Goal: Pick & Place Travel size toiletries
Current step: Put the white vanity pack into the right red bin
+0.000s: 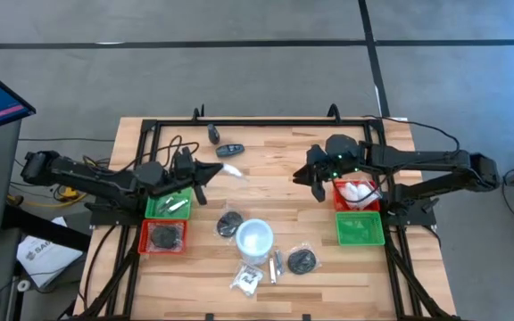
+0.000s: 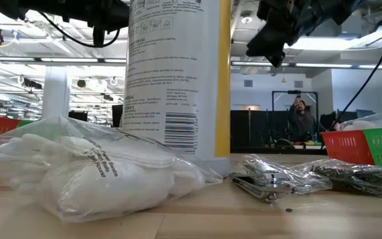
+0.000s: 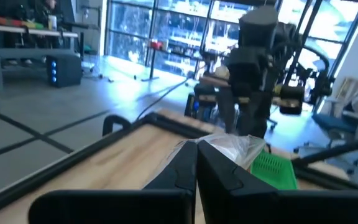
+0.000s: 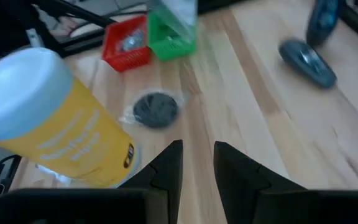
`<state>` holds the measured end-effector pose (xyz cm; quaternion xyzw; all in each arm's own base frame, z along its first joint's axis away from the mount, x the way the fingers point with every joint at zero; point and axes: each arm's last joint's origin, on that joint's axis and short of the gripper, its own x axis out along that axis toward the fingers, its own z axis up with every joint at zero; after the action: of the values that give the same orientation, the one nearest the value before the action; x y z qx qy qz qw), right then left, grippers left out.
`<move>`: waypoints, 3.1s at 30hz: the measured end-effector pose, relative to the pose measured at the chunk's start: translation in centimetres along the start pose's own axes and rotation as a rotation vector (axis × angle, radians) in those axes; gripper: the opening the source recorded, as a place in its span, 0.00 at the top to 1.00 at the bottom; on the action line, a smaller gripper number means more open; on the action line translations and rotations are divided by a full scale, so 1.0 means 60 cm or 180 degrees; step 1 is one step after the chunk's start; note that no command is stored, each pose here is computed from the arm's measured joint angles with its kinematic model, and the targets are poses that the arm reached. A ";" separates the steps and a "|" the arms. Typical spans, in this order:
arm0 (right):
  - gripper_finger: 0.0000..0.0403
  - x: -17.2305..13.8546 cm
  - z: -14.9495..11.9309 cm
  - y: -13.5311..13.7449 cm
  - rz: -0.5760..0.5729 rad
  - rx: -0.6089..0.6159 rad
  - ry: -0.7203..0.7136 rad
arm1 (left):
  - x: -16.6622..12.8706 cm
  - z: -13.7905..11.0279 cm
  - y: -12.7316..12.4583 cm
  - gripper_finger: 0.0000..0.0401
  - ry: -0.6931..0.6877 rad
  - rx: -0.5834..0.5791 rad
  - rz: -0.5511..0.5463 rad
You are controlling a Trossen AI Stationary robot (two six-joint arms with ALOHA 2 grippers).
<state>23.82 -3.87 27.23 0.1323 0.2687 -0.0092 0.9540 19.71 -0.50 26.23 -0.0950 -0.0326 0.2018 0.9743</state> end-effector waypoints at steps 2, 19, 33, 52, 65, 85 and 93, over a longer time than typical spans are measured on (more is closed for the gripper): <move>0.80 0.001 0.004 0.006 0.0051 -0.0112 -0.0084 | 0.001 0.005 0.000 1.00 -0.0078 -0.0014 -0.0018; 0.80 0.017 0.039 0.024 0.0246 -0.0373 -0.0786 | 0.015 0.016 -0.007 1.00 -0.0495 -0.0066 -0.0070; 0.80 0.051 0.050 0.044 0.0385 -0.0832 -0.1180 | 0.069 0.034 -0.020 1.00 -0.0662 -0.0058 -0.0226; 0.60 0.059 0.047 0.039 0.0262 -0.0888 -0.1155 | 0.126 0.039 -0.038 1.00 -0.0602 0.0093 -0.0264; 0.58 0.061 0.041 0.034 -0.0011 -0.0958 -0.1035 | 0.126 0.039 -0.038 1.00 -0.0605 0.0089 -0.0290; 0.67 0.055 0.056 0.031 -0.0159 -0.0983 -0.1353 | 0.126 0.039 -0.038 1.00 -0.0611 0.0125 -0.0289; 0.69 0.054 0.059 0.030 -0.0285 -0.0958 -0.1425 | 0.125 0.040 -0.039 1.00 -0.0626 0.0123 -0.0351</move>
<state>28.54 -2.86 28.92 -0.0283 0.0551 -0.0403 0.9973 27.26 0.80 29.25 -0.0541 -0.1293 0.1569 0.9776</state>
